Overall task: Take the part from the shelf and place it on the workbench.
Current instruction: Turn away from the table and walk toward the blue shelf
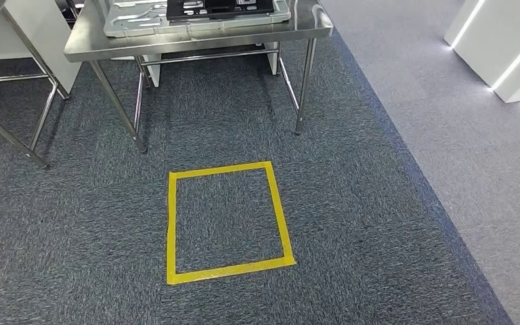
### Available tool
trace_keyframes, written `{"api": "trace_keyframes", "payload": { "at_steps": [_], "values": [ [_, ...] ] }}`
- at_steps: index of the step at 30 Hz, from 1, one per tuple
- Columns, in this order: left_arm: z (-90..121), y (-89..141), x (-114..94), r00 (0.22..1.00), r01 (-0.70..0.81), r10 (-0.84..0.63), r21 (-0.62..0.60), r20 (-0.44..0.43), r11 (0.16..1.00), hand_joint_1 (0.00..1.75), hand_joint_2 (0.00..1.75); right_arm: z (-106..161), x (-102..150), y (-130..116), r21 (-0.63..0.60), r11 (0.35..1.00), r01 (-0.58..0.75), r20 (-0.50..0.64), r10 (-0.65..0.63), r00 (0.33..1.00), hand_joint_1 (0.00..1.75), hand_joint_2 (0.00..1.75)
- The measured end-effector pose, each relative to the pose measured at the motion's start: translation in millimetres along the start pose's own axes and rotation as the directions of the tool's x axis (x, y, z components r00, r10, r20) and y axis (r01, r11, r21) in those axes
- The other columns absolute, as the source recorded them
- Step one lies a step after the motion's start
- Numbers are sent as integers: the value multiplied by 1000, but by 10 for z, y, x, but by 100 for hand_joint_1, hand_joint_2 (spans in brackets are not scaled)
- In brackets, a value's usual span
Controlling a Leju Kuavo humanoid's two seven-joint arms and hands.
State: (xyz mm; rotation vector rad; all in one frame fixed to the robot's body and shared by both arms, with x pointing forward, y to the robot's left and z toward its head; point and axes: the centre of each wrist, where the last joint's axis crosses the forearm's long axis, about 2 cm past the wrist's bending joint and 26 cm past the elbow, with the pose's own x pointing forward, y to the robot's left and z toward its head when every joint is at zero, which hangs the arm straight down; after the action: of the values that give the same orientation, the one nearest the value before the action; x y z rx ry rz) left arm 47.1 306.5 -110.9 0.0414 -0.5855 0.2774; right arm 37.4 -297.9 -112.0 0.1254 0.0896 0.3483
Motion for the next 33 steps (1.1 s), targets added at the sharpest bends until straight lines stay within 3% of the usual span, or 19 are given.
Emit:
{"api": "trace_keyframes", "payload": {
  "at_steps": [33],
  "values": [
    [-1, 26, 3, 1000, 15, -15, -2, -10, 1000, 0, 175, -4, 2, 23, 8, 1000, 19, -4, -19, 1000, 0, 175]
  ]
}}
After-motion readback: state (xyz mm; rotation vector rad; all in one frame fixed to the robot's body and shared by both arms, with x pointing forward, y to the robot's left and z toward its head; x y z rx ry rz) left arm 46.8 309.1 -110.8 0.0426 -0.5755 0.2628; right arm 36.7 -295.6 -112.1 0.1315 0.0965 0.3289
